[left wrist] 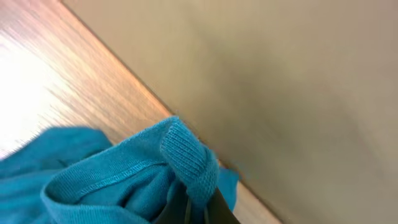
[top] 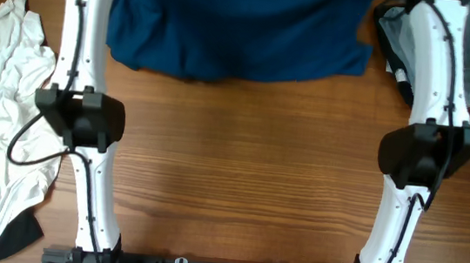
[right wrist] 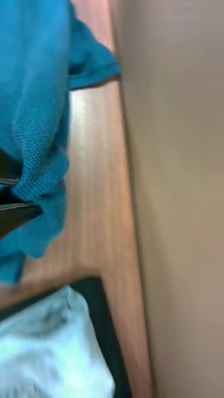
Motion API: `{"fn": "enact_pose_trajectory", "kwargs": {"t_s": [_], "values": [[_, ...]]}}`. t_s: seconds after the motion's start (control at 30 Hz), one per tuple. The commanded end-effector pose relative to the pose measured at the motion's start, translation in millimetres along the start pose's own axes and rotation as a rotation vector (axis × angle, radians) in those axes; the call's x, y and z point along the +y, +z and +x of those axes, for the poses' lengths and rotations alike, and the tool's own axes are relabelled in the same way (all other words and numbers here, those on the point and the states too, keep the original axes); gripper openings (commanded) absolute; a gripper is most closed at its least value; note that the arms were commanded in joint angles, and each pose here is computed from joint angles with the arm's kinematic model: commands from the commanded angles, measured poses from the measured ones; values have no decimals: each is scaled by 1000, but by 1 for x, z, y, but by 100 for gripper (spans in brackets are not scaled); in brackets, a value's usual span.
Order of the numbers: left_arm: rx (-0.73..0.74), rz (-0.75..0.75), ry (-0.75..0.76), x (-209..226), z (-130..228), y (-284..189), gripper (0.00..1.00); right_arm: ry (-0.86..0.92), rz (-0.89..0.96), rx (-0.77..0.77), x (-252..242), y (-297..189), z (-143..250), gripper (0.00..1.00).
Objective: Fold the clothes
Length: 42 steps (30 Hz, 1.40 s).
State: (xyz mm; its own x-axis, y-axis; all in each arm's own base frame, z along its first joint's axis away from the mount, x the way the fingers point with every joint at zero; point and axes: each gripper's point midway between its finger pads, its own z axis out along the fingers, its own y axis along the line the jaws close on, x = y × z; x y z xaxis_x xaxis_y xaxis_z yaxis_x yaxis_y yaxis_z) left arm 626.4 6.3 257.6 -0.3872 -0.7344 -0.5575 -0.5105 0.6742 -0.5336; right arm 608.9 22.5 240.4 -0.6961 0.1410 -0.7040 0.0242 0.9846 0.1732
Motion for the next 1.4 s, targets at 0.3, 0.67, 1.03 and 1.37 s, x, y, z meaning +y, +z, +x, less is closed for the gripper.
{"fn": "enact_pose_trajectory", "kwargs": {"t_s": [0.3,0.67,1.03,1.37], "values": [[-477,99,113,-49,-109,-77,4,-81,157,-459,-24,-72,-118,4],[-219,-25,83,-18,-53,-103,4,59,76,-90,-14,-89,-32,4],[344,-339,121,72,67,-127,4,128,14,440,2,-111,94,4],[428,-334,184,76,84,-118,4,116,22,600,2,-92,138,4]]}}
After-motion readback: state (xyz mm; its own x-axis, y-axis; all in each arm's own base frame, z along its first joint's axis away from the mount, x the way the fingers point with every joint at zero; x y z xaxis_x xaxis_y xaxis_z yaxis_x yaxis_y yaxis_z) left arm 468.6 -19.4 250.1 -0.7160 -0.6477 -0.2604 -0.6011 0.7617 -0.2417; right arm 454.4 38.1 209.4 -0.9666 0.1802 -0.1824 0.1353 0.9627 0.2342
